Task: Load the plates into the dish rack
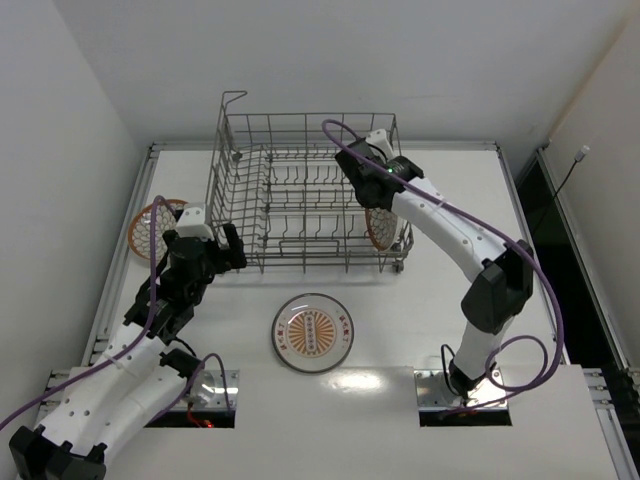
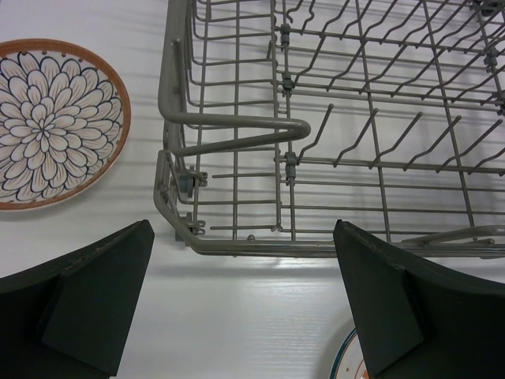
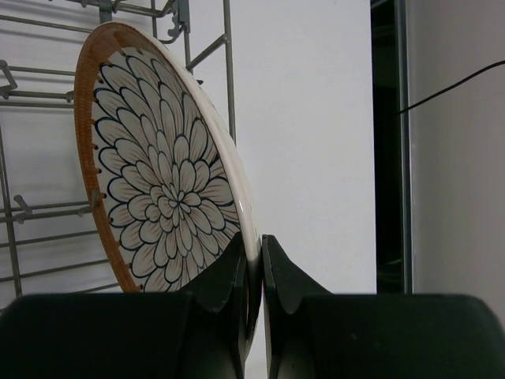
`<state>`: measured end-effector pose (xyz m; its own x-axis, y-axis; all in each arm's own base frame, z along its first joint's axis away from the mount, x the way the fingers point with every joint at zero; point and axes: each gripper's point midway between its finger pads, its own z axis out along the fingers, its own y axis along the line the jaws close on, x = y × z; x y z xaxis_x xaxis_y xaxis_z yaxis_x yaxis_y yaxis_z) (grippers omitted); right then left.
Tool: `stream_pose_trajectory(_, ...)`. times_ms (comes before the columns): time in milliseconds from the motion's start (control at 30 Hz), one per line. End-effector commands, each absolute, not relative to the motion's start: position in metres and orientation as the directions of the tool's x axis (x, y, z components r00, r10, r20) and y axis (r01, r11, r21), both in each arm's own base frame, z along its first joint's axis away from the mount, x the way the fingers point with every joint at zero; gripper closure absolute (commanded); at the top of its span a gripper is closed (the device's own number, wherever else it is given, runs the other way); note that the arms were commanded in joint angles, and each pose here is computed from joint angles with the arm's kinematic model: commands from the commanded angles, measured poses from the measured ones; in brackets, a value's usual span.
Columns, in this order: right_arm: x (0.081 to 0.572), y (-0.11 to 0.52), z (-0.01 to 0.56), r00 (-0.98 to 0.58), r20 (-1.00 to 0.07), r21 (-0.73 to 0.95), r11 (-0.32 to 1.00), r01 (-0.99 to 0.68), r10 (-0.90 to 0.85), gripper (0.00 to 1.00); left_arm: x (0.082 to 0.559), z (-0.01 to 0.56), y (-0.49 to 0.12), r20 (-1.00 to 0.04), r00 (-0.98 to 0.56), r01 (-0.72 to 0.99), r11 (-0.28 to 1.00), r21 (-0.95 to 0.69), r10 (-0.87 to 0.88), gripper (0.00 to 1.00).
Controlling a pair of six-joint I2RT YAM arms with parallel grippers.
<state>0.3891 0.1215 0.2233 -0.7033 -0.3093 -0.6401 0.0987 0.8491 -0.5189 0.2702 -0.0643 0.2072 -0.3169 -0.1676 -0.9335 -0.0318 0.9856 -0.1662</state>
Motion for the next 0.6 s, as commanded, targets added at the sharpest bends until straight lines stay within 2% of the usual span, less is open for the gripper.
stream_pose_trajectory(0,0.394,0.091,0.298,-0.571,-0.779,-0.514,0.785,0.346,-0.258,1.0,0.272,0.229,-0.069,-0.948,-0.263,-0.005,0.983,-0.186,-0.18,0.01)
stream_pose_trajectory(300,0.409,0.096,0.304,-0.58,-0.76,-0.559,0.75,0.354,-0.293,1.0,0.274,0.224,-0.071,-0.944,-0.281,0.001,0.984,-0.18,-0.173,0.01)
stream_pose_trajectory(567,0.408,0.097,0.333,-0.531,-0.803,-0.52,0.753,0.403,-0.27,1.0,0.274,0.224,-0.071,-0.944,-0.281,0.001,0.984,-0.18,-0.173,0.01)
